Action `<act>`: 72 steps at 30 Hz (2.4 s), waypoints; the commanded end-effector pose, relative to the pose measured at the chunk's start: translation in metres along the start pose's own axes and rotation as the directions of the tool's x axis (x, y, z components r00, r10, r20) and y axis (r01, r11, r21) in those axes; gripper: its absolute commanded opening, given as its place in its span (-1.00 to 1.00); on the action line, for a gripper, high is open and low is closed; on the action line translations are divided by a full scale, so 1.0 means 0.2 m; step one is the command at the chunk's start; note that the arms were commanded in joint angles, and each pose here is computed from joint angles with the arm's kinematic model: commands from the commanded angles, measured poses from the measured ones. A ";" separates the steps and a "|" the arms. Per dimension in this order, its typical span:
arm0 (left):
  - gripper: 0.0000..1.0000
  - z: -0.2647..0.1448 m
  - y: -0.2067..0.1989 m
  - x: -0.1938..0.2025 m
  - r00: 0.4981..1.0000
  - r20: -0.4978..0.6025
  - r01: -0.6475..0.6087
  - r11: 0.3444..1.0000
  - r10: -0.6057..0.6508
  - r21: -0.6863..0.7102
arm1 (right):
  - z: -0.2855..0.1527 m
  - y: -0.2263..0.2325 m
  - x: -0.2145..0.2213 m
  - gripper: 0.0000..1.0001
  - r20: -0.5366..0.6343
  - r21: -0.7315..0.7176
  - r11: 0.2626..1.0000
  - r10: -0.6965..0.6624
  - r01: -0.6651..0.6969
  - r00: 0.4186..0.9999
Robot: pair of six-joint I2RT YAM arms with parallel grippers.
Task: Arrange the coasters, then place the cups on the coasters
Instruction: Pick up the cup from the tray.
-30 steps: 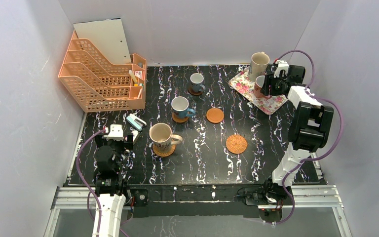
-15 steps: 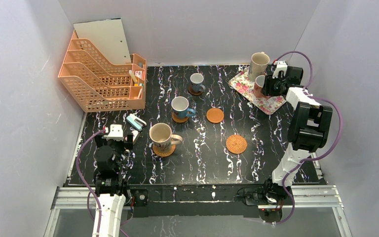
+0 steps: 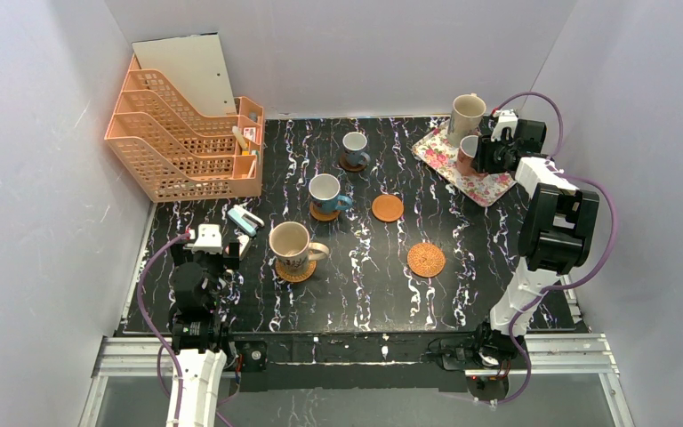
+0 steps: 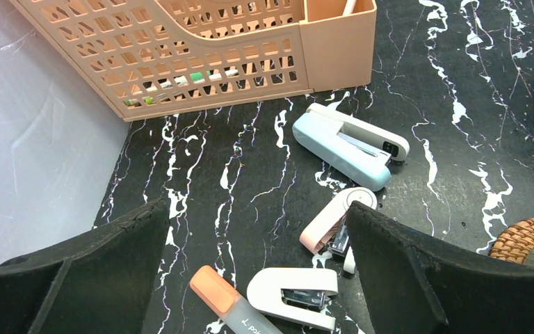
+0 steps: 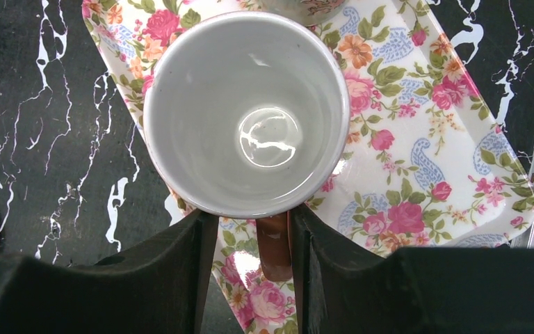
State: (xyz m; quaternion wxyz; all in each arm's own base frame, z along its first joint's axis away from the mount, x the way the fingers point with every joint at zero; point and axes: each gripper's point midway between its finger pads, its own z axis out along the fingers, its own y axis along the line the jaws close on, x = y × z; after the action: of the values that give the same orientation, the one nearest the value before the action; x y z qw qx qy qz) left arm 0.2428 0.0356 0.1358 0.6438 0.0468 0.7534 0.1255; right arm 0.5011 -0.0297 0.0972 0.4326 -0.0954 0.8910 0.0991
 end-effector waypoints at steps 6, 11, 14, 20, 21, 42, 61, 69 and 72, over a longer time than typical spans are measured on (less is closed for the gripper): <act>0.93 0.00 0.01 0.01 1.000 -0.001 0.002 1.000 -0.002 -0.013 | -0.02 0.00 -0.10 -0.11 0.046 0.010 1.000 -0.030 0.030 0.998; 0.93 0.00 0.01 0.01 1.000 -0.001 0.001 1.000 -0.001 -0.014 | -0.02 0.00 -0.10 -0.13 0.042 0.010 1.000 -0.030 0.030 0.999; 0.93 0.00 0.01 0.01 1.000 -0.001 0.001 1.000 -0.001 -0.012 | -0.02 0.00 -0.09 -0.20 0.038 0.007 1.000 -0.030 0.030 0.999; 0.93 0.00 0.01 0.01 1.000 -0.002 0.001 1.000 -0.001 -0.015 | -0.01 0.00 -0.08 -0.36 0.027 0.001 1.000 -0.028 0.028 0.999; 0.93 0.00 0.01 0.01 1.000 -0.001 0.001 1.000 -0.001 -0.015 | -0.01 0.00 -0.08 -0.41 0.025 0.001 1.000 -0.028 0.028 0.999; 0.93 0.00 0.02 0.01 1.000 -0.003 0.002 1.000 -0.002 -0.019 | -0.20 0.07 -0.28 -0.97 0.225 0.023 0.994 -0.113 0.110 0.968; 0.94 0.00 0.01 0.01 1.000 -0.001 0.002 1.000 -0.002 -0.018 | -0.31 0.18 -0.36 -0.97 0.316 -0.029 0.988 -0.135 0.152 0.939; 0.94 0.00 0.02 0.01 1.000 -0.001 0.004 1.000 -0.004 -0.020 | -0.35 0.29 -0.36 -0.97 0.333 -0.131 0.970 -0.151 0.204 0.931; 0.94 0.00 0.02 0.01 1.000 -0.002 0.002 1.000 -0.003 -0.022 | -0.36 0.32 -0.35 -0.97 0.333 -0.160 0.962 -0.156 0.219 0.930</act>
State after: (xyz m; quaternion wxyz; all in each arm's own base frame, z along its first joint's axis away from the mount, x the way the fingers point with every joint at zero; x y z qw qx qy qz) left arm 0.2427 0.0364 0.1359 0.6436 0.0454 0.7534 0.1271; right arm 0.4710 0.0041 0.1486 0.5063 -0.1530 0.8360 0.1461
